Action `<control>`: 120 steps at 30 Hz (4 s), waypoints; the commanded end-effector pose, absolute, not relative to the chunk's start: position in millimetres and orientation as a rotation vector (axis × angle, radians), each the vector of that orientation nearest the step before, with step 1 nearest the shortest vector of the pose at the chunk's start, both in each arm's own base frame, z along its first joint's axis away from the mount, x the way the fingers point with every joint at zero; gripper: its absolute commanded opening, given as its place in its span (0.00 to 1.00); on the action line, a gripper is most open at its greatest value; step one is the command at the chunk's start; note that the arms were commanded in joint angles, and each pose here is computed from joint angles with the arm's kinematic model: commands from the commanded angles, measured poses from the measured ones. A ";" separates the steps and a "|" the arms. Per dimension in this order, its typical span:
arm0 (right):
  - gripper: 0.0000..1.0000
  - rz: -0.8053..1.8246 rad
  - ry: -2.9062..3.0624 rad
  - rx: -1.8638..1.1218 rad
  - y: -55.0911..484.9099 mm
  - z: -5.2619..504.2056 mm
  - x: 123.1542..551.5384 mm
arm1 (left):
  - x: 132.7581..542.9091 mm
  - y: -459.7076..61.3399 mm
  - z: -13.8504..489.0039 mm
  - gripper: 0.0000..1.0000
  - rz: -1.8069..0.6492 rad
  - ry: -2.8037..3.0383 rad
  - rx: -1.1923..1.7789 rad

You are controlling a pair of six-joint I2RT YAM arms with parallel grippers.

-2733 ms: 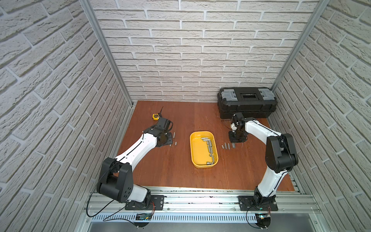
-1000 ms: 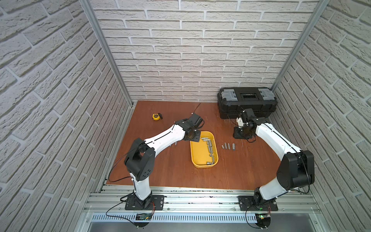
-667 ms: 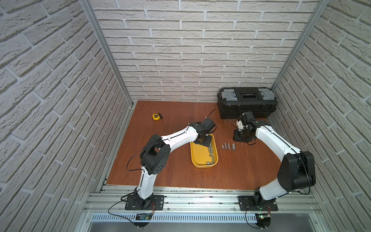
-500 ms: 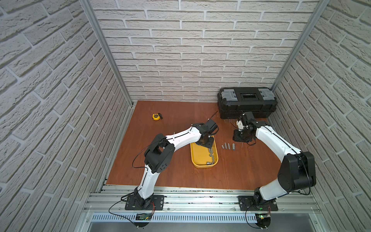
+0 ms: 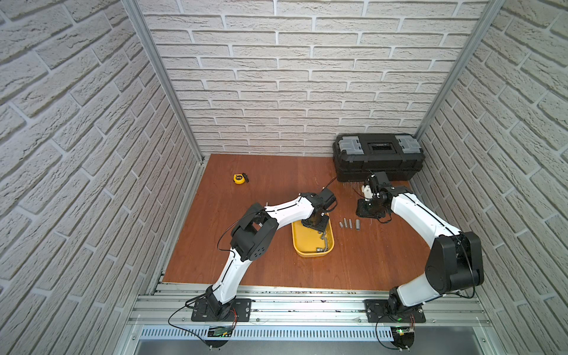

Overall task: Take out the socket from the storage box
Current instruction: Pick up the socket head from the storage box, then place the socket head at the center of the board, then pick up the socket head from the storage box.

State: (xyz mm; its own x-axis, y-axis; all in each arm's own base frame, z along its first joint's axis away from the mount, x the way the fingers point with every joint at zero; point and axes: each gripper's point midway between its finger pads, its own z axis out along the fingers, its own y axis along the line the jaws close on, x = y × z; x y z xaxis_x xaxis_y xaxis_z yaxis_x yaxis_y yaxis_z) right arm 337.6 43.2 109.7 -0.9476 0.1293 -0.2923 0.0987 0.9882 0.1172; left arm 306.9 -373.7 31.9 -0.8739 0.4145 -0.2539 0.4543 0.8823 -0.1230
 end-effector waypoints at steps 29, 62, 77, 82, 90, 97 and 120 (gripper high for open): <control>0.43 0.198 2.801 0.170 48.4 116.8 343.3 | 339.4 -293.3 137.0 0.10 -0.175 2.602 0.431; 0.43 0.180 2.823 0.194 43.5 104.2 316.1 | 399.9 -168.2 34.0 0.14 -0.045 2.902 0.200; 0.43 0.177 2.825 0.192 43.2 104.8 315.6 | 404.1 -170.2 21.9 0.21 -0.067 2.918 0.217; 0.43 0.178 2.824 0.191 43.4 105.2 315.5 | 405.2 -171.0 24.4 0.31 -0.069 2.909 0.213; 0.43 0.179 2.831 0.184 44.0 106.0 317.8 | 415.0 -176.8 76.8 0.45 -0.130 2.792 0.194; 0.43 0.243 2.823 0.161 53.9 108.1 323.9 | 405.8 -188.7 137.3 0.47 -0.192 2.658 0.233; 0.42 0.140 2.717 -0.510 224.0 100.4 381.6 | 329.5 -117.4 149.1 0.51 -0.104 2.556 -0.082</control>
